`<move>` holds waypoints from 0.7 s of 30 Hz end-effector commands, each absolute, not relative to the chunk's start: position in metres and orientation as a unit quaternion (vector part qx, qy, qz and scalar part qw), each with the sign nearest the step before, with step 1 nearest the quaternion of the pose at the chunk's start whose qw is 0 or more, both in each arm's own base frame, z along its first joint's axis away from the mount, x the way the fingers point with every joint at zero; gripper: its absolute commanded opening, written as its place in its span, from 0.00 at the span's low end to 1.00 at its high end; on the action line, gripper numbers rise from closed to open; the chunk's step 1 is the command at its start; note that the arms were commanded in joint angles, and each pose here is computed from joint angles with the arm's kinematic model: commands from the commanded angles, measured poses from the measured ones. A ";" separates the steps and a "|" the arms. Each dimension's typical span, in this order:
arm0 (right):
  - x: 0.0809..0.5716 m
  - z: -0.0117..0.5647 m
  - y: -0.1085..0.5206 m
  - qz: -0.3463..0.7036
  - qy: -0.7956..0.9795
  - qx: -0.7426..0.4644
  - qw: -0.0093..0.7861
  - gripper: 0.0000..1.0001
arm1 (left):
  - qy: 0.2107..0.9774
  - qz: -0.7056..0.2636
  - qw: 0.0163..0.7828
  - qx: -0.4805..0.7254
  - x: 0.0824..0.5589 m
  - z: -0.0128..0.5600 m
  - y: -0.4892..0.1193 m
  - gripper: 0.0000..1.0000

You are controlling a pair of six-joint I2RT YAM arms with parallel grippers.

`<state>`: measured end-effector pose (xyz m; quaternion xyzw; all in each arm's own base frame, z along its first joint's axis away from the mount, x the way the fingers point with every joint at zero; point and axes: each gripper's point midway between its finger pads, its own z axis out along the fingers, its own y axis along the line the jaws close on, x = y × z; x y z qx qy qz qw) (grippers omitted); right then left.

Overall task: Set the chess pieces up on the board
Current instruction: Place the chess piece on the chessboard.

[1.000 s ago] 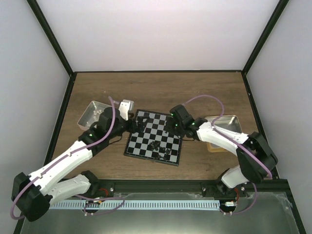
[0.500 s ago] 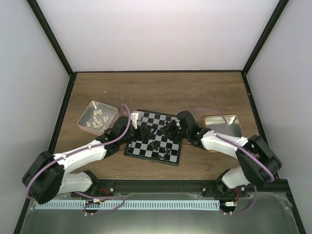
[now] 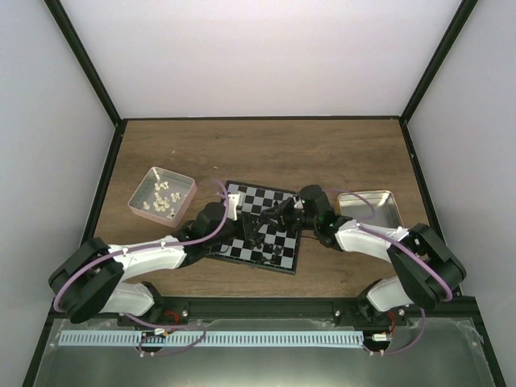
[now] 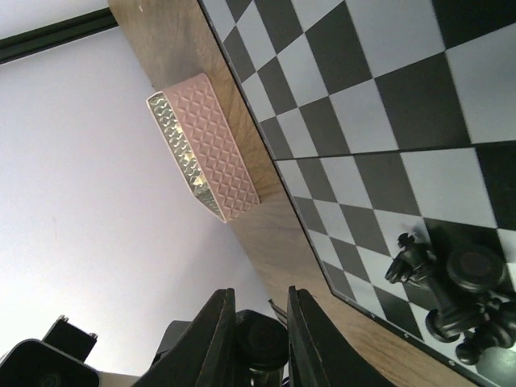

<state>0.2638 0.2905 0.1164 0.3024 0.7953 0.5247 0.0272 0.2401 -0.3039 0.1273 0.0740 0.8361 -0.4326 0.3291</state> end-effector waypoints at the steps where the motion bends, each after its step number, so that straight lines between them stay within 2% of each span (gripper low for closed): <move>1: 0.264 0.132 0.295 0.551 0.779 0.299 0.015 0.13 | 0.814 -0.454 0.356 0.070 0.246 0.141 -0.311 0.40; 6: 0.262 0.130 0.295 0.550 0.781 0.297 0.012 0.13 | 0.812 -0.449 0.367 0.066 0.249 0.144 -0.310 0.28; 11: 0.263 0.130 0.294 0.546 0.783 0.298 0.015 0.13 | 0.812 -0.446 0.371 0.066 0.251 0.144 -0.310 0.12; 17: 0.267 0.134 0.290 0.542 0.785 0.299 0.035 0.15 | 0.817 -0.434 0.373 0.067 0.250 0.143 -0.306 0.04; 20: 0.268 0.134 0.288 0.539 0.787 0.298 0.044 0.20 | 0.823 -0.423 0.373 0.067 0.251 0.144 -0.304 0.04; 21: 0.269 0.135 0.288 0.539 0.787 0.296 0.049 0.25 | 0.824 -0.421 0.372 0.067 0.252 0.145 -0.305 0.04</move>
